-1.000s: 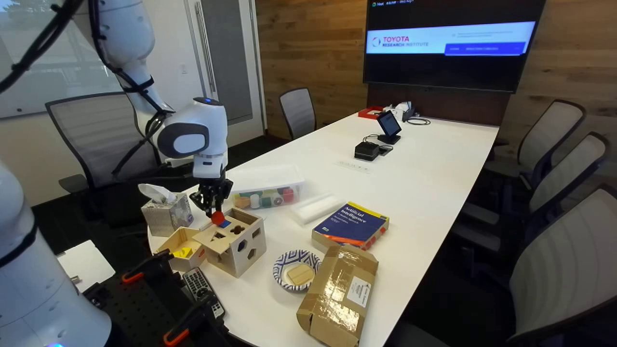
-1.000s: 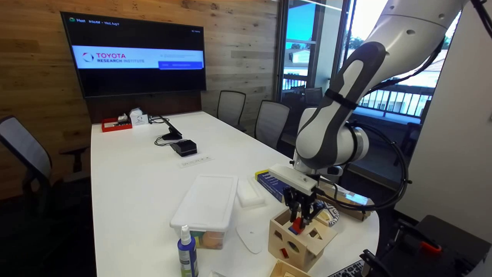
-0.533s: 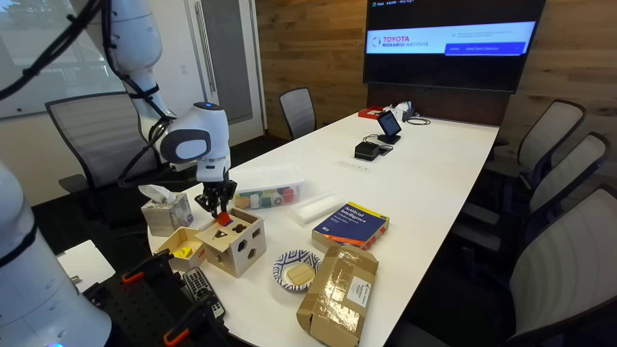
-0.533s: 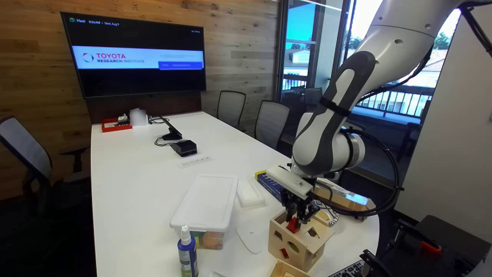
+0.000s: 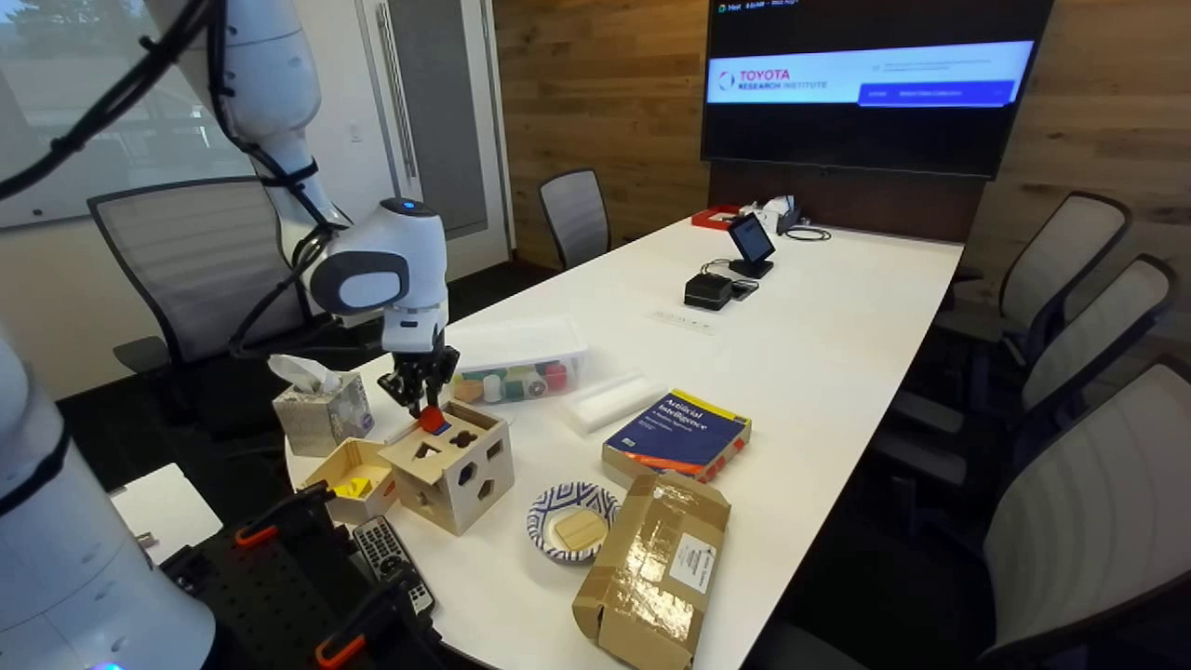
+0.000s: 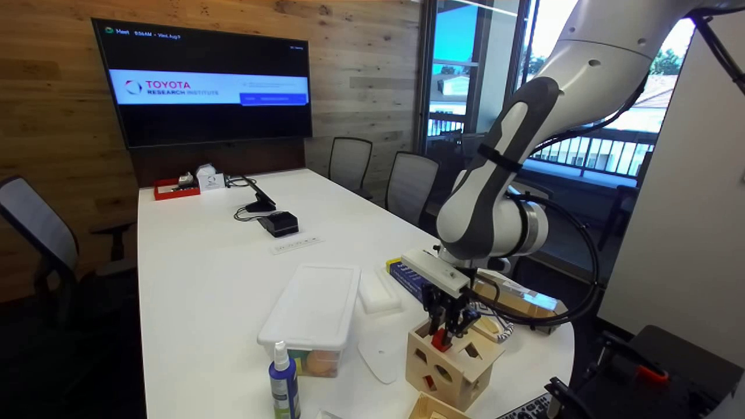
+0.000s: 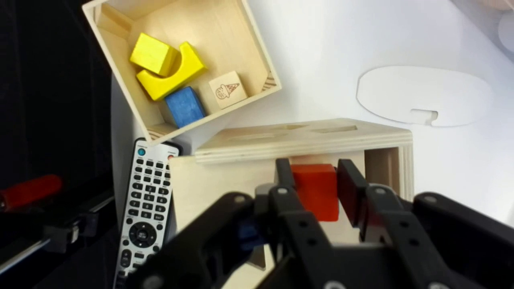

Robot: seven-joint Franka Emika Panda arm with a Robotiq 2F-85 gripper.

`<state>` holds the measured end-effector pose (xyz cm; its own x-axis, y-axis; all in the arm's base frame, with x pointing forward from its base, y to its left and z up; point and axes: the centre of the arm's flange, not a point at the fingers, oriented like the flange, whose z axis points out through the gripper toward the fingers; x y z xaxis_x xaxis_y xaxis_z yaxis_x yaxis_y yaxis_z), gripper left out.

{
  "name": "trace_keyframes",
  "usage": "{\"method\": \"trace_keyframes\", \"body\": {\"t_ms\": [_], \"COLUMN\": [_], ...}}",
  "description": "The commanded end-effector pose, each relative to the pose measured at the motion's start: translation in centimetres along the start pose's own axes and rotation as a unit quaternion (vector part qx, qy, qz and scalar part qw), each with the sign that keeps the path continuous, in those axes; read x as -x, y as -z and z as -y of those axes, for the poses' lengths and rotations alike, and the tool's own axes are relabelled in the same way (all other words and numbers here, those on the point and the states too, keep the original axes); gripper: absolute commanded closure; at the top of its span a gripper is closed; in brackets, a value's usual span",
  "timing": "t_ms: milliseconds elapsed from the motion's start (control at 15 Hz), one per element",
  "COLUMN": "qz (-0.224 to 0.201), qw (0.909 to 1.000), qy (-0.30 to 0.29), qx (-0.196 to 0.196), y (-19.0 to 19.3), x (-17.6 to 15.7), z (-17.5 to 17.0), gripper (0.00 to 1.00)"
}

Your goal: Put the block inside the box

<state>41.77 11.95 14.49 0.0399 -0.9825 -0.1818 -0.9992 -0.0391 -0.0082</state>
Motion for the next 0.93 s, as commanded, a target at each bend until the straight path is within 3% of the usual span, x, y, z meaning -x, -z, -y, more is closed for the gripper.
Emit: {"method": "trace_keyframes", "body": {"t_ms": [0, 267, 600, 867], "qz": [0.013, 0.002, -0.015, -0.012], "qw": [0.9999, 0.9998, 0.9992, 0.9992], "qy": [-0.009, -0.017, 0.003, 0.016], "qx": [0.005, -0.012, -0.036, -0.033], "y": [-3.1, -3.8, -4.0, -4.2], "x": [-1.8, -3.0, -2.2, -1.8], "z": [-0.5, -0.8, 0.3, 1.2], "gripper": [0.92, 0.92, 0.92, 0.92]}}
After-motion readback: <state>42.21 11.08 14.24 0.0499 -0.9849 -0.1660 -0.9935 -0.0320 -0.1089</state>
